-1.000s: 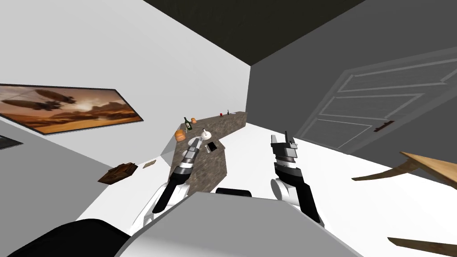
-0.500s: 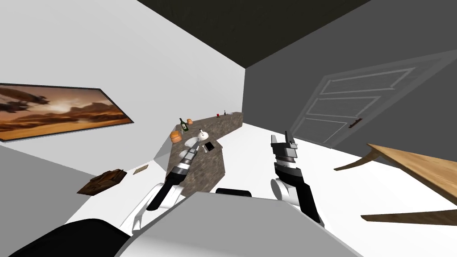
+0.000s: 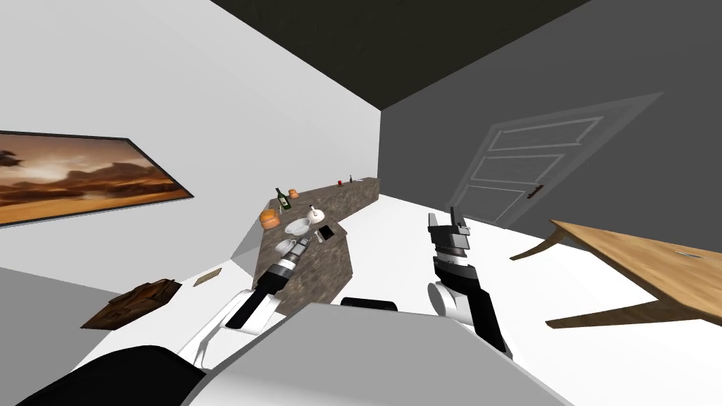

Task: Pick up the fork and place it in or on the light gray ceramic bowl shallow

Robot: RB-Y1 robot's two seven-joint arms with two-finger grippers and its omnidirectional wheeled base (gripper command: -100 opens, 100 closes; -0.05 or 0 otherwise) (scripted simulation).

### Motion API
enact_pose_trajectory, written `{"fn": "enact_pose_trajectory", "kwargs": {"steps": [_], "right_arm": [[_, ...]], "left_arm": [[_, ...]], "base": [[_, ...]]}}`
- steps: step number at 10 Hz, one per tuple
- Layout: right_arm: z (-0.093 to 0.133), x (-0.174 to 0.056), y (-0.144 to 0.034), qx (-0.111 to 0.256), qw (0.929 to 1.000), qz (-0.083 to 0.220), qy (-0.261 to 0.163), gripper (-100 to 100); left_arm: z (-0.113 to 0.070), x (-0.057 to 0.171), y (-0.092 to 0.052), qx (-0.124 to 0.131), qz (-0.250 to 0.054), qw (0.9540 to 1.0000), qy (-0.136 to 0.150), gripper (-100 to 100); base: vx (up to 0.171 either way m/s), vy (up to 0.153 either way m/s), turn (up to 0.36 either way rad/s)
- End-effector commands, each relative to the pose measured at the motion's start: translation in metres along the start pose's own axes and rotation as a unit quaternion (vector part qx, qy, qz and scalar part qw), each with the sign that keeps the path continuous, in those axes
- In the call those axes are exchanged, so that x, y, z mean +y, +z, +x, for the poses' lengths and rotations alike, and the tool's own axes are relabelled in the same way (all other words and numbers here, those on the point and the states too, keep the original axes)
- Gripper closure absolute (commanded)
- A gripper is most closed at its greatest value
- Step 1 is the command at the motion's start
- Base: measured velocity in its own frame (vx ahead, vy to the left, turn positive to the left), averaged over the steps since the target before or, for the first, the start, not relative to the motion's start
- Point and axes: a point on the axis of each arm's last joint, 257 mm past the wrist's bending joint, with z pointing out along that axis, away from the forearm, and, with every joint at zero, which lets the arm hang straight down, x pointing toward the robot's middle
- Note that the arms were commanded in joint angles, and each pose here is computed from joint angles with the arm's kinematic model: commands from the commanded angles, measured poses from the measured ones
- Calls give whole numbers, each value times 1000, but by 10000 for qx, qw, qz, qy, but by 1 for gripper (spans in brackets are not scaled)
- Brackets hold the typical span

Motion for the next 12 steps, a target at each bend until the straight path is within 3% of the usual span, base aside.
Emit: {"fn": "enact_pose_trajectory", "kwargs": {"steps": [1,2,3,4,6,7,9,10,11,12], "right_arm": [[0,0,0,0,10000,0,0,0],[0,0,0,0,10000,0,0,0],[0,0,0,0,10000,0,0,0],[0,0,0,0,10000,0,0,0],[0,0,0,0,10000,0,0,0],[0,0,0,0,10000,0,0,0],[0,0,0,0,10000,0,0,0],[0,0,0,0,10000,0,0,0],[0,0,0,0,10000,0,0,0],[0,0,0,0,10000,0,0,0]], "left_arm": [[-1,22,-3,159,-307,9993,141,-100],[-1,21,-3,196,-298,9992,181,-100],[-2,41,-7,326,-566,9974,295,-100],[-2,41,-6,345,-561,9973,317,-100],[-4,81,-18,589,-1119,9906,530,-100],[-4,80,-17,634,-1107,9901,587,-100],[-9,121,-32,851,-1680,9790,779,-100],[-10,120,-31,903,-1666,9782,850,-100],[-13,140,-40,1000,-1954,9711,937,-100],[-14,139,-40,1028,-1945,9706,977,-100]], "base": [[15,-28,-106],[12,-25,-42],[19,-29,-84],[17,-20,-41],[38,-36,-93],[37,-29,-57],[66,-49,-86],[58,-37,-33],[67,-35,-51],[54,-21,-26]]}}
